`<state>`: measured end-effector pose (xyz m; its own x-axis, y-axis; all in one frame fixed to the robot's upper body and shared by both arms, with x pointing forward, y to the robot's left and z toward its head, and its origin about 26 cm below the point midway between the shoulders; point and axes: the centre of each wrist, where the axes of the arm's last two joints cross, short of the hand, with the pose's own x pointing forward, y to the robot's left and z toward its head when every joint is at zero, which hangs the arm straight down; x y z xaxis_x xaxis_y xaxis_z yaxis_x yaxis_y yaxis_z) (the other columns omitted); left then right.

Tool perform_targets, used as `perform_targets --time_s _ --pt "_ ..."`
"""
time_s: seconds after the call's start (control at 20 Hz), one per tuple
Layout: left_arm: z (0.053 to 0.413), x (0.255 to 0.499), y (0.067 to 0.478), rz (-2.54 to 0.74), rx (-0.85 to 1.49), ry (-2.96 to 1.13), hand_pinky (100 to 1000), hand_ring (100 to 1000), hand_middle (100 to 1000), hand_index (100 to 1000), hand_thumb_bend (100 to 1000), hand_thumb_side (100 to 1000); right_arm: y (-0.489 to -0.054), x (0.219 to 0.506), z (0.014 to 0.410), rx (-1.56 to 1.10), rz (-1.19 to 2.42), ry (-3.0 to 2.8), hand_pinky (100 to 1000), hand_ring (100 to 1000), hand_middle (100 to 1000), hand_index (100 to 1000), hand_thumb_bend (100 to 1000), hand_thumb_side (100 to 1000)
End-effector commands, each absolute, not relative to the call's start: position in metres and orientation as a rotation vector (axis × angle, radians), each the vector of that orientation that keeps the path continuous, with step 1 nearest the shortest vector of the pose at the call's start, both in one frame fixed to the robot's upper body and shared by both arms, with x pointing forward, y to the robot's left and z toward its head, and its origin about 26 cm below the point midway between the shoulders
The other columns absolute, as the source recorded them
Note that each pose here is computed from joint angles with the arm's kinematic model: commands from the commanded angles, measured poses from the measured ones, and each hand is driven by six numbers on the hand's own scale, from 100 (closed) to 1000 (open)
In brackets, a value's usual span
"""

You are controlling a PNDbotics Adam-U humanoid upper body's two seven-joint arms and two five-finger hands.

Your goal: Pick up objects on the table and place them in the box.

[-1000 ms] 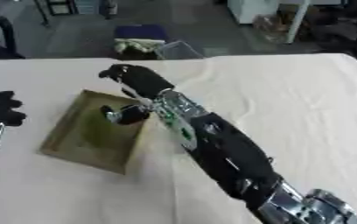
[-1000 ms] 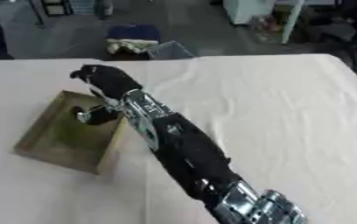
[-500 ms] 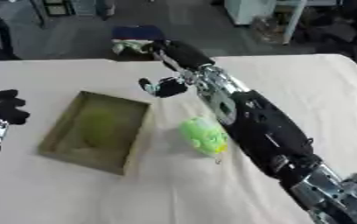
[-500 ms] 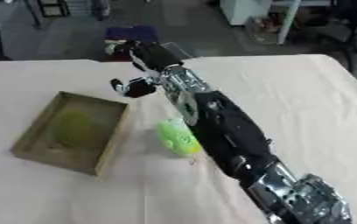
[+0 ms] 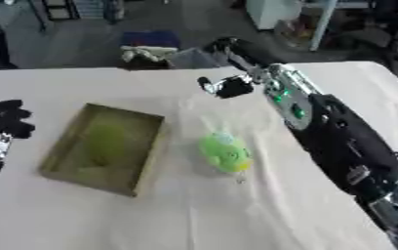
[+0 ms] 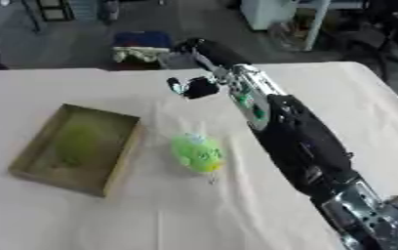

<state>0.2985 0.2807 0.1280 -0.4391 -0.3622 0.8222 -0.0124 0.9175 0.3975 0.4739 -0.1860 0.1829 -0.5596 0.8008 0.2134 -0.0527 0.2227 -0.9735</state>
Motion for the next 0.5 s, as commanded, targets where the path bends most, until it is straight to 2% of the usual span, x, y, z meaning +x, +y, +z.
perform_targets --time_s 0.05,0.5 --pt "0.136 0.298 0.287 -0.423 0.306 -2.012 659 625 649 803 329 751 -0.205 0.472 0.199 -0.692 1.428 -1.756 789 881 804 880 246 480" --pt "0.135 0.297 0.289 -0.427 0.320 -2.002 659 625 649 803 328 752 -0.222 0.457 0.189 -0.517 1.500 -1.704 790 894 806 853 242 472"
